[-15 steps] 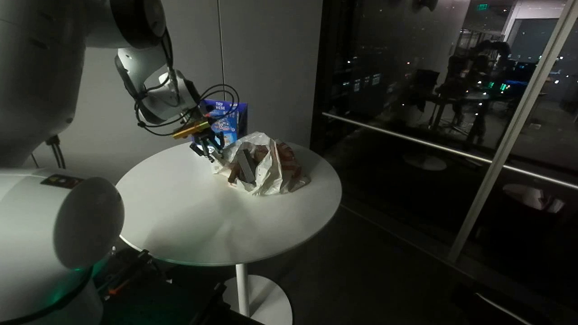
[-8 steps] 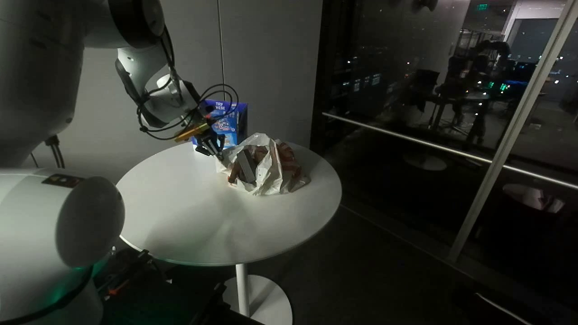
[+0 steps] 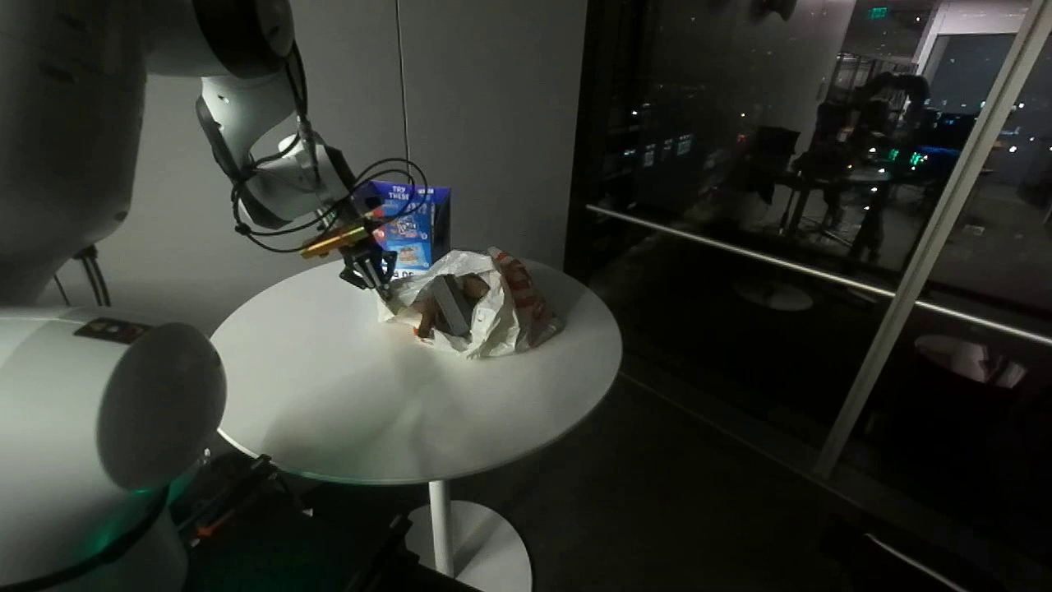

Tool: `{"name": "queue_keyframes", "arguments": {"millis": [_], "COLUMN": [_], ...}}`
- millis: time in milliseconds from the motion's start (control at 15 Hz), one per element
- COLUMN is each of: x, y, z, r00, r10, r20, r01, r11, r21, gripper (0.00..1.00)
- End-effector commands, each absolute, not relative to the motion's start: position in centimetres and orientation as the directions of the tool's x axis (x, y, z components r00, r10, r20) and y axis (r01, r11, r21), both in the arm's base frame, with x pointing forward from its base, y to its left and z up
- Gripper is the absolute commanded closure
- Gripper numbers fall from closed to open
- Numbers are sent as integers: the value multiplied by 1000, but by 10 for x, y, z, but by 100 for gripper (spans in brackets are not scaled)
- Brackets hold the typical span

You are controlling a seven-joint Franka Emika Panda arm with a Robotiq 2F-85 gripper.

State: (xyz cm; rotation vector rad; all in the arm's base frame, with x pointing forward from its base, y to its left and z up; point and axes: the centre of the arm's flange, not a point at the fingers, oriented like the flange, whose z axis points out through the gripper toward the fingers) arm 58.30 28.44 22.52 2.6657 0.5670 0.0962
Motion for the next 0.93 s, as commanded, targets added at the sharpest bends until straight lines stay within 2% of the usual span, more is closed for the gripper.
{"name": "queue_keyframes", "arguments": {"millis": [0, 467, 867], "x": [552, 517, 491], "y": [278, 287, 288], "z": [250, 258, 274], "r00": [907, 852, 869], "r10": [416, 502, 471], "r20": [-58, -150, -154], "r01": [409, 524, 495], "r11": [-843, -815, -810], "r21": [350, 247, 314], "gripper": [91, 91, 91]}}
